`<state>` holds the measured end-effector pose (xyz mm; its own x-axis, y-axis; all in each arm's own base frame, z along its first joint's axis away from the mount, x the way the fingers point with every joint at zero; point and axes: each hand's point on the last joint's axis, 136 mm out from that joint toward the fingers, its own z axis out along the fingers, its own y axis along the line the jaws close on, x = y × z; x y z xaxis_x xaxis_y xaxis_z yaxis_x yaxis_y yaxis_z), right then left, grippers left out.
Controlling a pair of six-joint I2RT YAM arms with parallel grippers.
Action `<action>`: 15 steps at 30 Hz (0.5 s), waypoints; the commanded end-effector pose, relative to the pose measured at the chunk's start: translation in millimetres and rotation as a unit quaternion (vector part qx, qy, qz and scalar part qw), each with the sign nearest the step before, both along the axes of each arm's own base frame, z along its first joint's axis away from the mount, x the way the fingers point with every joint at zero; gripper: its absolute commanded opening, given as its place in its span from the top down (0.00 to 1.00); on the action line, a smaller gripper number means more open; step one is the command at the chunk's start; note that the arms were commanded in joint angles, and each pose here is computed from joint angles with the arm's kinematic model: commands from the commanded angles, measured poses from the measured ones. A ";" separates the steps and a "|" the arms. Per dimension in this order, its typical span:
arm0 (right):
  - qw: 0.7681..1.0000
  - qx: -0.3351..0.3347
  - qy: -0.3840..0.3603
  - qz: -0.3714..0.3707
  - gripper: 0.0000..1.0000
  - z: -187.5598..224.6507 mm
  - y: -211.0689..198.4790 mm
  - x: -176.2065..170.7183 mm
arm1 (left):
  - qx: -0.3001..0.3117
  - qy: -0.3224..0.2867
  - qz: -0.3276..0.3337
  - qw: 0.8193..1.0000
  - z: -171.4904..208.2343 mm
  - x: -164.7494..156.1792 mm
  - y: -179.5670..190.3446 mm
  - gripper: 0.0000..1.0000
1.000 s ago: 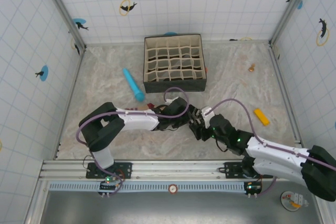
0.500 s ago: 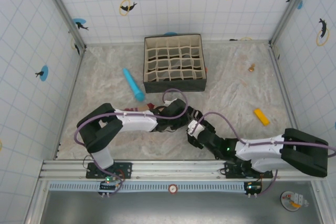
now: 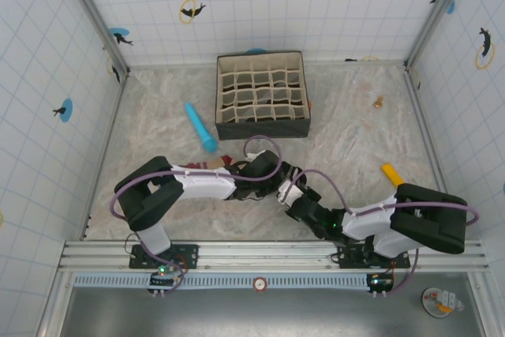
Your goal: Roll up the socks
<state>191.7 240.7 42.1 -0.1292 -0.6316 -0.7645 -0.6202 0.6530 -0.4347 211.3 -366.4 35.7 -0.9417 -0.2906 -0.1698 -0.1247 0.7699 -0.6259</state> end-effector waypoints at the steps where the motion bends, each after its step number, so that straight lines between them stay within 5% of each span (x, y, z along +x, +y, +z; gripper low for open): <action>1: 0.998 0.037 0.041 -0.014 0.88 -11.3 -6.7 -0.8 | 0.021 0.032 -0.010 0.999 -10.1 -18.0 13.7 0.71; 3: 0.995 0.057 0.081 -0.018 0.94 -22.6 -12.5 -4.7 | 0.014 0.034 -0.012 0.999 -7.5 -19.2 10.6 0.44; 6: 0.986 0.094 0.130 -0.034 1.00 -34.4 -24.4 -8.7 | 0.004 0.034 -0.016 0.999 -3.4 -18.5 6.4 0.24; 15: 0.936 0.237 0.248 -0.080 1.00 -43.3 -50.1 -17.1 | -0.099 -0.059 -0.044 0.992 41.4 -5.5 -16.5 0.19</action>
<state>205.9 211.3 41.0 -0.4252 -0.1932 -0.8842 -0.5763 0.8111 0.0999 202.9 -365.6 47.6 -0.9469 -0.2726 -0.1704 -0.0812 0.7157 -0.6936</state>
